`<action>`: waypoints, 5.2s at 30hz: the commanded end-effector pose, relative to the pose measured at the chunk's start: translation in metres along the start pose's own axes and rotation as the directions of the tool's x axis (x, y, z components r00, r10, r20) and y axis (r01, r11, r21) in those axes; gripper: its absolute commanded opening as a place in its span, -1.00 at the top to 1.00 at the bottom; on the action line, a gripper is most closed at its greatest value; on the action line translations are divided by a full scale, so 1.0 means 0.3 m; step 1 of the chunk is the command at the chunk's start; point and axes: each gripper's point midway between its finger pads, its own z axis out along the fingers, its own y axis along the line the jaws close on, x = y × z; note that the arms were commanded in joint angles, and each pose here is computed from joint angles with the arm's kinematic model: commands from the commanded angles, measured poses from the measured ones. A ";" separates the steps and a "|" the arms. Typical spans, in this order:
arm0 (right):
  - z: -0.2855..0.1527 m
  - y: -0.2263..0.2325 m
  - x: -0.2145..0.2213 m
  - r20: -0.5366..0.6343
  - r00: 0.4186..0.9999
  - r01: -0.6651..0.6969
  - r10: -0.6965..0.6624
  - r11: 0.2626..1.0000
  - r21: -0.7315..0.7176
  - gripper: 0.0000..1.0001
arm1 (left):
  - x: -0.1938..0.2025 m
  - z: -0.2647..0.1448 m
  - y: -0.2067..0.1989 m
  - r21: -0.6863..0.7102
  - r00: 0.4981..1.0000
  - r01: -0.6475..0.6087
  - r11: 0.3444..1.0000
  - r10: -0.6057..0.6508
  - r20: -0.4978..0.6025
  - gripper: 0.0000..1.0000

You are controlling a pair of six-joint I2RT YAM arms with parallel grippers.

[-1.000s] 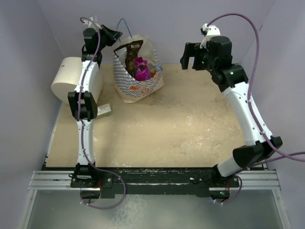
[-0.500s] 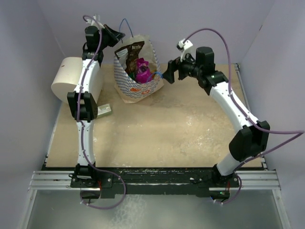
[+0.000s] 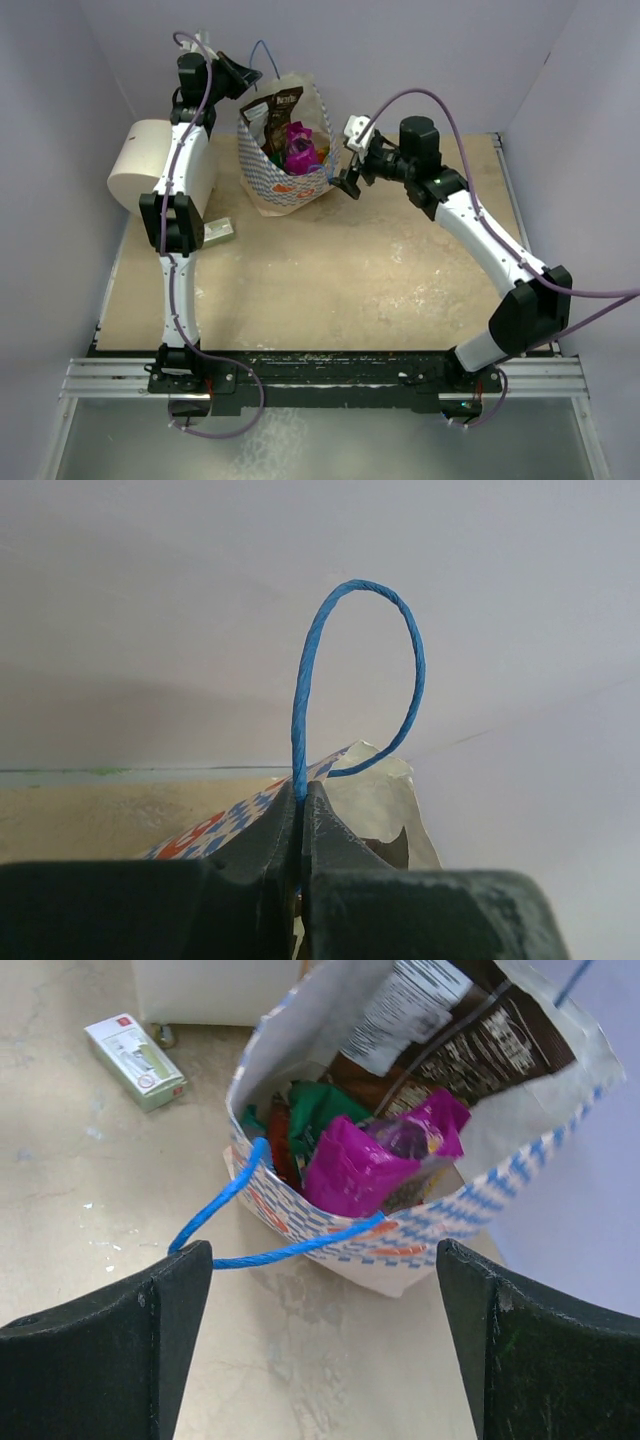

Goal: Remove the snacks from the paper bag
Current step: Move the paper bag to the center of the board, then take out the snack from the paper bag.

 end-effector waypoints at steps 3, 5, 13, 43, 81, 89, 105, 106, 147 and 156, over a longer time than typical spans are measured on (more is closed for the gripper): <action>0.011 0.000 -0.076 0.067 0.984 0.165 -0.164 0.986 -0.019 -0.88 | -0.100 -0.075 -0.194 0.092 0.999 -0.027 0.995 0.023 0.047 1.00; 0.003 0.026 -0.088 0.092 0.984 0.159 -0.155 0.986 -0.047 -0.88 | -0.091 -0.076 -0.193 0.092 0.999 -0.019 0.996 0.015 0.036 1.00; -0.076 0.079 -0.056 0.047 0.980 0.198 -0.195 0.978 -0.059 -0.89 | -0.084 -0.086 -0.199 0.088 1.000 -0.017 0.996 0.015 0.025 1.00; 0.050 -0.038 -0.235 0.231 0.961 0.154 -0.155 0.988 0.022 0.74 | -0.100 -0.136 -0.270 0.117 1.000 -0.015 0.993 0.015 0.003 1.00; -0.171 0.751 -0.416 0.210 0.958 -0.110 0.197 0.923 -0.368 1.00 | 0.263 -0.649 -0.525 0.012 0.955 0.005 1.000 -0.001 -0.295 1.00; -0.103 0.845 -0.486 0.221 0.958 -0.080 0.181 0.912 -0.402 1.00 | 0.272 -0.672 -0.507 -0.023 0.953 -0.013 1.000 0.005 -0.302 1.00; -0.262 0.726 -0.375 0.108 0.994 -0.013 0.037 0.976 -0.216 -0.70 | 0.256 -0.619 -0.457 -0.058 0.954 -0.058 0.997 0.038 -0.298 0.25; -0.287 0.705 -0.365 0.095 0.995 0.004 0.014 0.982 -0.188 -0.77 | 0.250 -0.615 -0.459 -0.057 0.955 -0.063 0.996 0.044 -0.294 0.20; 0.213 0.165 -0.200 -0.110 0.988 0.094 -0.106 0.990 -0.106 -0.60 | 0.387 -1.176 -0.427 -0.291 0.933 -0.112 0.950 -0.001 -0.361 -0.88; 0.348 0.133 -0.123 -0.143 0.973 0.162 -0.181 0.977 -0.135 -0.43 | 0.407 -1.263 -0.422 -0.297 0.894 -0.220 0.929 0.070 -0.442 -0.92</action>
